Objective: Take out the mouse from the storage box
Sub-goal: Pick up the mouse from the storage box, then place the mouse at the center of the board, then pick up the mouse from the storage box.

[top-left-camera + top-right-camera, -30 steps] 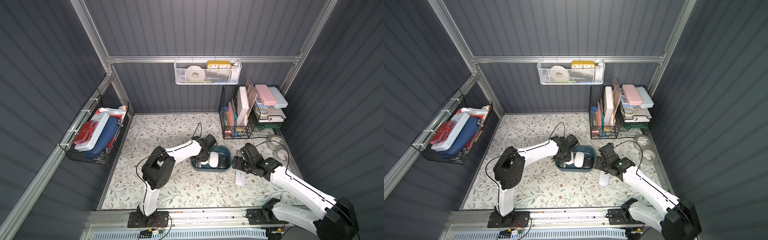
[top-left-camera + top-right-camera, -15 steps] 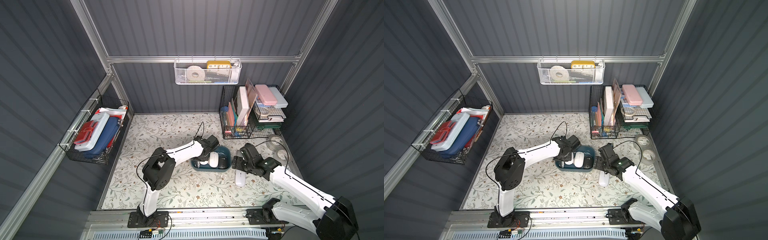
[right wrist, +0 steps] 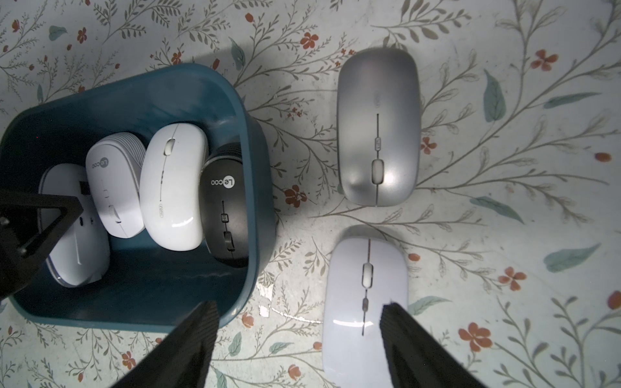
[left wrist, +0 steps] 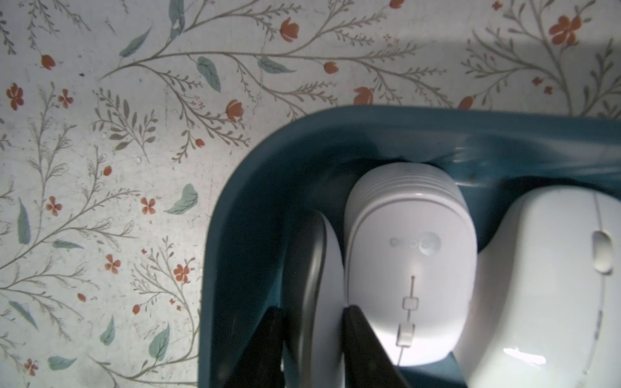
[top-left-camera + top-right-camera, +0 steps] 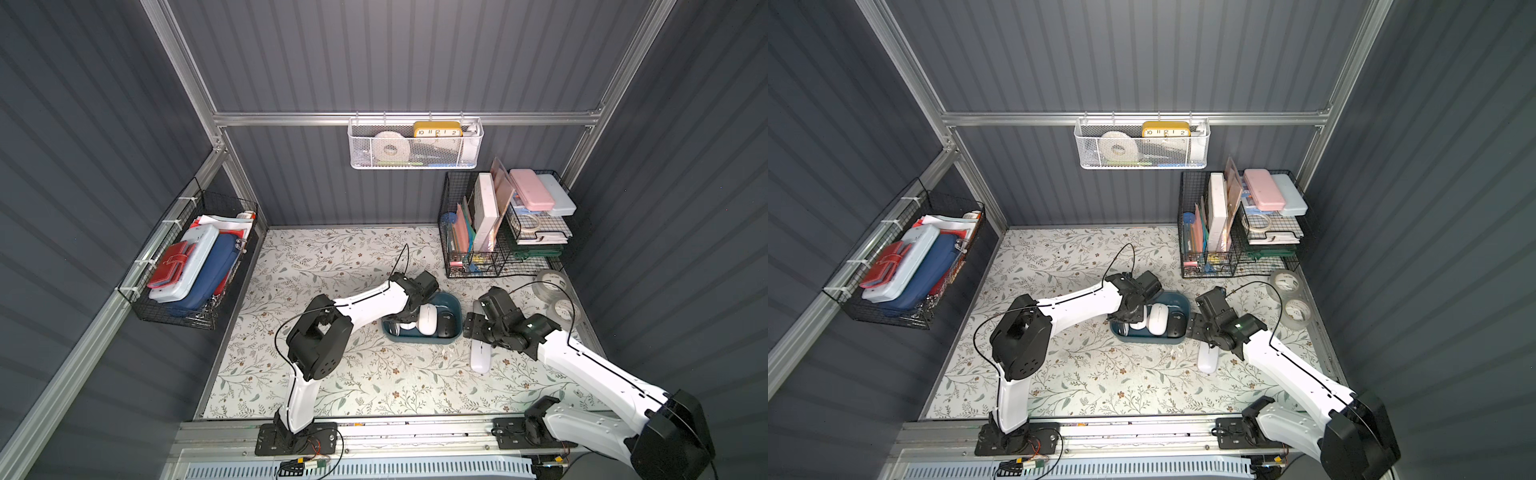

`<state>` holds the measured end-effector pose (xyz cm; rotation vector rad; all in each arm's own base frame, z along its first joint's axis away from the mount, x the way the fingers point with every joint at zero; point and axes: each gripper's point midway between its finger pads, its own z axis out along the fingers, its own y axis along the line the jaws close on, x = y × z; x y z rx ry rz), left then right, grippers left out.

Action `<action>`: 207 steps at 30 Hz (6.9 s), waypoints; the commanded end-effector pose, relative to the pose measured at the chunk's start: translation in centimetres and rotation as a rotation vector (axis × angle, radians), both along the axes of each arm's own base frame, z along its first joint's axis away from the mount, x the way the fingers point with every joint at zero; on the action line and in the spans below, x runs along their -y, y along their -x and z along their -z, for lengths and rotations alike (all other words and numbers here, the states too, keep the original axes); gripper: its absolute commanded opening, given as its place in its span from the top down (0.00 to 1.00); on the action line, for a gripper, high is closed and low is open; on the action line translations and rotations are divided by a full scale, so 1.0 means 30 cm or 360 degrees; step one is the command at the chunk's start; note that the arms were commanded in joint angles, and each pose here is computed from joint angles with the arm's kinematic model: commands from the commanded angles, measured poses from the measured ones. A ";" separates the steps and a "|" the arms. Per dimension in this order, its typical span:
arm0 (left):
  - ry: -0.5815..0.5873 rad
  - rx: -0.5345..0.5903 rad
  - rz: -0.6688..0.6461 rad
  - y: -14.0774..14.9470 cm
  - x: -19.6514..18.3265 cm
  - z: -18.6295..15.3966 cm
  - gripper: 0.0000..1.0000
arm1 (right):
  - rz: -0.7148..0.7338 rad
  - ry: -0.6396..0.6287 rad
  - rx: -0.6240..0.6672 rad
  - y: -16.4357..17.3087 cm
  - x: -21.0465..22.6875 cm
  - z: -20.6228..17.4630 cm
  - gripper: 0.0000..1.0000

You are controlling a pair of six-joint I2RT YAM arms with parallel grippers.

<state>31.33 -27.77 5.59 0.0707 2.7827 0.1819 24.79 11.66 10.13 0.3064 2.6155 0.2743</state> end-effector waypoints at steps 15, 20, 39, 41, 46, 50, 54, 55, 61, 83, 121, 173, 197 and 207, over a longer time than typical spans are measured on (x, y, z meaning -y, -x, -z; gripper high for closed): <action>-0.0113 -0.0120 -0.0024 0.038 -0.033 0.087 0.68 | -0.0002 0.0009 0.0031 -0.006 0.002 -0.008 0.18; -0.0127 -0.0058 -0.0016 0.031 -0.037 0.020 0.75 | -0.0006 0.0009 0.0024 -0.006 -0.001 -0.001 0.18; -0.0056 0.0273 0.0050 -0.012 -0.059 -0.361 0.74 | -0.0016 -0.0005 0.0027 -0.011 -0.009 -0.016 0.18; -0.0086 0.0263 0.0007 -0.022 -0.110 -0.368 0.75 | -0.0021 -0.0004 0.0029 -0.009 -0.010 -0.018 0.18; -0.0113 0.0223 -0.0118 -0.040 -0.274 -0.363 0.76 | -0.0020 -0.0004 0.0038 -0.007 -0.008 -0.027 0.18; -0.0160 0.0157 -0.0180 -0.052 -0.391 -0.319 0.76 | -0.0030 -0.0006 0.0041 -0.007 -0.015 -0.030 0.17; -0.0216 0.0069 -0.0207 -0.068 -0.456 -0.254 0.76 | -0.0035 -0.0009 0.0042 -0.011 -0.020 -0.032 0.17; -0.0227 0.0058 -0.0209 -0.076 -0.463 -0.239 0.76 | -0.0034 -0.0006 0.0044 -0.012 -0.020 -0.034 0.17; -0.0355 -0.0079 -0.0265 -0.117 -0.523 -0.123 0.76 | -0.0039 -0.0009 0.0053 -0.014 -0.024 -0.043 0.17; -0.0456 -0.0263 -0.0249 -0.162 -0.544 0.082 0.70 | -0.0040 0.0016 0.0045 -0.016 -0.020 -0.034 0.17; 0.0537 0.0548 -0.0184 0.075 -0.522 -0.330 0.09 | -0.0338 0.0325 -0.0105 -0.230 -0.519 -0.024 0.16; 0.0654 0.0728 -0.0116 0.112 -0.532 -0.345 0.01 | -0.0437 0.0421 -0.0353 -0.296 -0.717 0.279 0.25; 0.0593 0.0771 -0.0248 0.135 -0.596 -0.380 0.01 | -0.0560 0.0362 -0.0048 -0.216 -0.718 -0.050 0.40; 0.0479 0.0967 -0.0443 0.197 -0.735 -0.470 0.01 | -0.0866 0.0345 0.0024 -0.015 -0.877 -0.081 0.40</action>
